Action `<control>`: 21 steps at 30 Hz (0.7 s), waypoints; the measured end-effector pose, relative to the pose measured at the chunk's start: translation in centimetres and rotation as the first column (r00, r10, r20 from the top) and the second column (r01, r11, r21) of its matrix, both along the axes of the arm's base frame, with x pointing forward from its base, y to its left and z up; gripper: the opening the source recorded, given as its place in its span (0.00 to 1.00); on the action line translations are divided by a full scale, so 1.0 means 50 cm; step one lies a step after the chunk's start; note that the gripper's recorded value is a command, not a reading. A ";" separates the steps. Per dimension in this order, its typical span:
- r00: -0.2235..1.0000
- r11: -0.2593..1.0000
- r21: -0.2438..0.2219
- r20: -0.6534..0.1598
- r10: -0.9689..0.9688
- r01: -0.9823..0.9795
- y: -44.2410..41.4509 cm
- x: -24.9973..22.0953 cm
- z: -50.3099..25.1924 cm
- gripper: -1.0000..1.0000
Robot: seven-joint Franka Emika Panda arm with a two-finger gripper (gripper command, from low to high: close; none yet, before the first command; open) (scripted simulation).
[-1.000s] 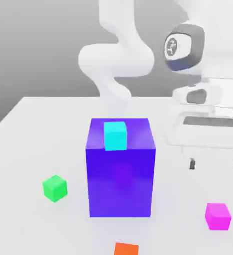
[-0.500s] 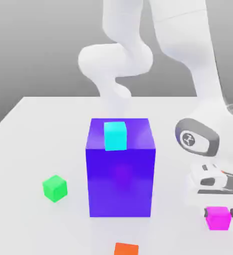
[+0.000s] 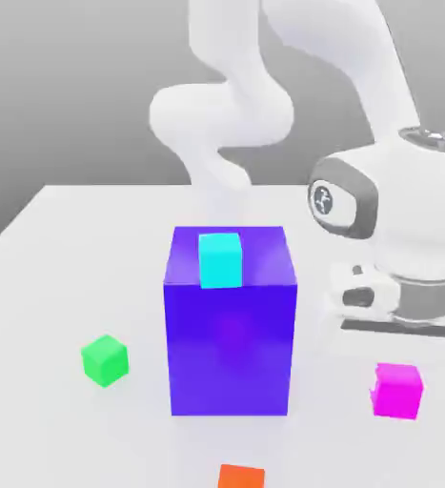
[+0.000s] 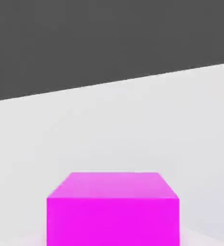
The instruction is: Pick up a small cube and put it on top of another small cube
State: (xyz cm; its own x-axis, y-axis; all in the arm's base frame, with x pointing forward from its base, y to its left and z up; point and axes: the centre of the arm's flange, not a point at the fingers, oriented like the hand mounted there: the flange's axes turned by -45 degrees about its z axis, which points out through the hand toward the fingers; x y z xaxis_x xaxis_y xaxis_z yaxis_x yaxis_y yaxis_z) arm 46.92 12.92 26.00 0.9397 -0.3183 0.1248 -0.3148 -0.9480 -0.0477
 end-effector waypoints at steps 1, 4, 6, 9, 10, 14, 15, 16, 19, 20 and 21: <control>0.997 0.997 0.004 0.010 -0.078 0.078 -0.069 0.009 0.014 0.00; 0.937 0.937 0.015 0.014 -0.350 0.350 -0.290 -0.019 0.037 0.00; 0.873 0.873 0.027 0.007 -0.487 0.487 -0.388 -0.065 0.045 0.00; 0.750 0.748 0.053 -0.010 -0.662 0.661 -0.505 -0.149 0.051 0.00; 0.698 0.696 0.059 -0.022 -0.716 0.715 -0.541 -0.182 0.048 0.00; 0.490 0.491 0.019 -0.106 -0.866 0.871 -0.614 -0.318 -0.009 0.00; 0.458 0.461 0.007 -0.119 -0.881 0.888 -0.619 -0.337 -0.027 0.00; 0.443 0.446 0.001 -0.126 -0.888 0.895 -0.621 -0.346 -0.045 0.00; 0.429 0.433 -0.004 -0.132 -0.894 0.901 -0.624 -0.352 -0.098 0.00; 0.428 0.432 -0.004 -0.132 -0.894 0.902 -0.624 -0.353 -0.116 0.00; 0.427 0.432 -0.004 -0.132 -0.894 0.902 -0.624 -0.354 -0.134 0.00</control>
